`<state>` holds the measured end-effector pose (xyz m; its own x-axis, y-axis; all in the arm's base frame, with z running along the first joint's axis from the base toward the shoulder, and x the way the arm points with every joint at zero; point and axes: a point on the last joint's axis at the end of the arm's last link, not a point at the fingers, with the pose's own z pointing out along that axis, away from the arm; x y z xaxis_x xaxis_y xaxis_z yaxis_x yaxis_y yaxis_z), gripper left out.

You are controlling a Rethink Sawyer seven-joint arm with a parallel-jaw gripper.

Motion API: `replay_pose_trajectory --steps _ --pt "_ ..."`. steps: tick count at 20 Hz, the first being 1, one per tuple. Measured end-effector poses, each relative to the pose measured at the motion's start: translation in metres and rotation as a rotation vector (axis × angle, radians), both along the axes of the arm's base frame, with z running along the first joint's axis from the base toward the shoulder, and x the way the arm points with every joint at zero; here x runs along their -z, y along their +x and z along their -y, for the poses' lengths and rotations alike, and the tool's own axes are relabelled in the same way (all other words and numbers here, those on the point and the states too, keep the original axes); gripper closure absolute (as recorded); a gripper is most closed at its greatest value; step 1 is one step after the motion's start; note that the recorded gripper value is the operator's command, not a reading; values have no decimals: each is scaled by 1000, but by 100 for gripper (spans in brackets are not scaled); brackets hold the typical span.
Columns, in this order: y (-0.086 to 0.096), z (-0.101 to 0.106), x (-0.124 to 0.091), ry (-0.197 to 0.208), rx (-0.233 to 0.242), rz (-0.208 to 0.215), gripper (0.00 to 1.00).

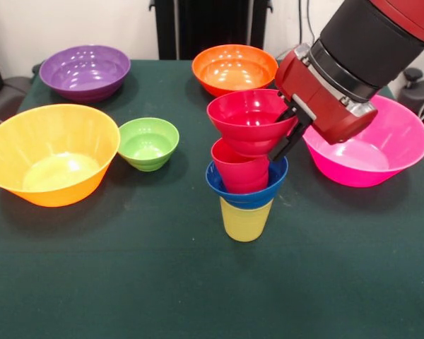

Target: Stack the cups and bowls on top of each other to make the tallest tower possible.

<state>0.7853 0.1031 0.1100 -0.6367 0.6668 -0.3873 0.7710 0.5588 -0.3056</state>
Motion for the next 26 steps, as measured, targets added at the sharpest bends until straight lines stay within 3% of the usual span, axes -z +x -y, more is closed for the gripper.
replay_pose_trajectory --steps 11,26 --pt "8 -1 0 -14 -35 58 100" --pt "-9 -5 7 -1 -20 53 100"
